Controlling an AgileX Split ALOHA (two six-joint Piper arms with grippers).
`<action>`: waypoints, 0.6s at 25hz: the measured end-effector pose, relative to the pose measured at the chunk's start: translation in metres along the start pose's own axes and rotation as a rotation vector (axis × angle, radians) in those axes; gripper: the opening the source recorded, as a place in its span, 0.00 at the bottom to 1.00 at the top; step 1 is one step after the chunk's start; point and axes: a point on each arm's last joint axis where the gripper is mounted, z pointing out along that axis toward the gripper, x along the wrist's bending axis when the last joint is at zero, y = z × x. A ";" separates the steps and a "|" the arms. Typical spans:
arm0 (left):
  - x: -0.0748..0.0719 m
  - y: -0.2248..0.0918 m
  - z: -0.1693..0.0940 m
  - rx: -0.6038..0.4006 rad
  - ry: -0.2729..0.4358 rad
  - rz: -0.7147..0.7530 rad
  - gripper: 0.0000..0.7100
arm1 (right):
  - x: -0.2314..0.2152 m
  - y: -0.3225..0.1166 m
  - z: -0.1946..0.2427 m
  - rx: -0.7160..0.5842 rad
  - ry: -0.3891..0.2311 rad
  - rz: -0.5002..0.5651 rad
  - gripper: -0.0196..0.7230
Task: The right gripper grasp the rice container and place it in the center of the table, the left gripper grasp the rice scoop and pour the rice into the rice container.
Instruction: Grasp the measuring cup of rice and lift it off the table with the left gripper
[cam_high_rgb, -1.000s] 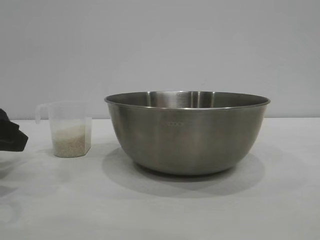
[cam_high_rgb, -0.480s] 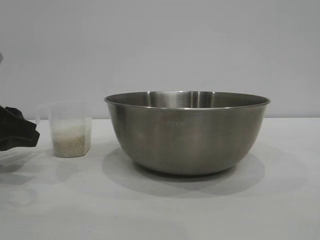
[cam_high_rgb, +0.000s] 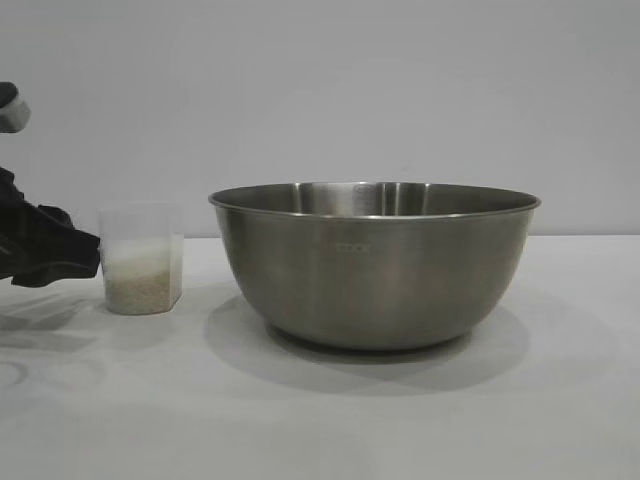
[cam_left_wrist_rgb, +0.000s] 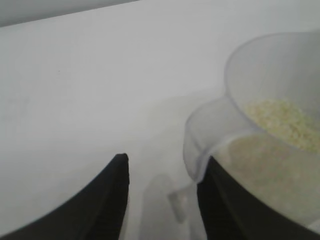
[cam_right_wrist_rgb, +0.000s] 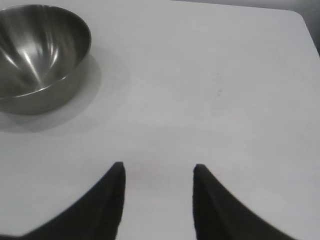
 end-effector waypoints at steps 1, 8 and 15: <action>0.000 0.000 0.000 -0.002 0.000 0.000 0.38 | 0.000 0.000 0.000 0.000 0.000 0.000 0.46; 0.000 0.004 0.004 -0.020 0.001 0.001 0.38 | 0.000 0.000 0.000 0.000 -0.002 -0.001 0.46; -0.003 0.008 0.007 -0.038 -0.036 0.020 0.00 | 0.000 0.000 0.000 0.000 -0.003 -0.002 0.46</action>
